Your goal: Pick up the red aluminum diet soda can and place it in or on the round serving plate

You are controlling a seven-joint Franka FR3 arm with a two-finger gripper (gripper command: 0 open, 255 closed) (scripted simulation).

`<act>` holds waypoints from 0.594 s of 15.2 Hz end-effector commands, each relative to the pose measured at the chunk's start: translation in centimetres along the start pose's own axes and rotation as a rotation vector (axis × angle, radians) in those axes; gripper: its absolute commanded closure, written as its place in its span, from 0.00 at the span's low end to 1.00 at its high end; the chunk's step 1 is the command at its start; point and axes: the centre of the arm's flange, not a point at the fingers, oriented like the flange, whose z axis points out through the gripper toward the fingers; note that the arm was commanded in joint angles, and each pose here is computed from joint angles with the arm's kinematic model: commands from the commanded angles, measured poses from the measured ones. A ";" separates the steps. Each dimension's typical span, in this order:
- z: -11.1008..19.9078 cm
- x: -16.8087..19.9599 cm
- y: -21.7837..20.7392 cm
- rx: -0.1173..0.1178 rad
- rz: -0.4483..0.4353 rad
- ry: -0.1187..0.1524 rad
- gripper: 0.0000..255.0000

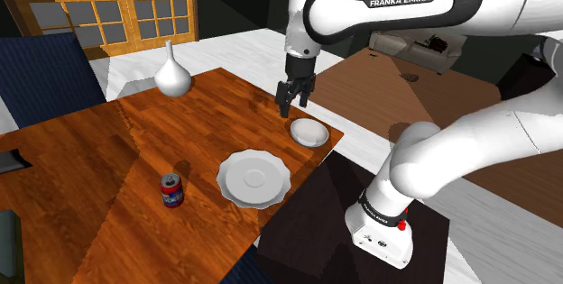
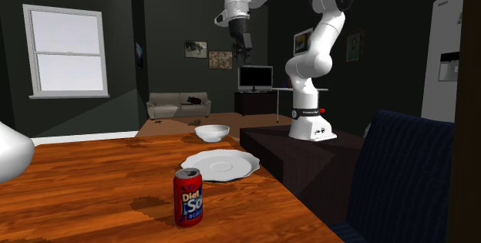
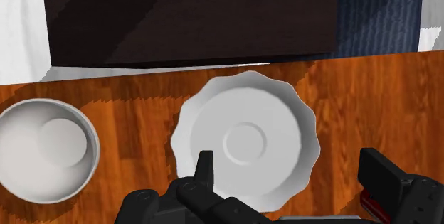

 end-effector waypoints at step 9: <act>7.6 6.9 -8.6 -0.005 0.030 0.037 0.00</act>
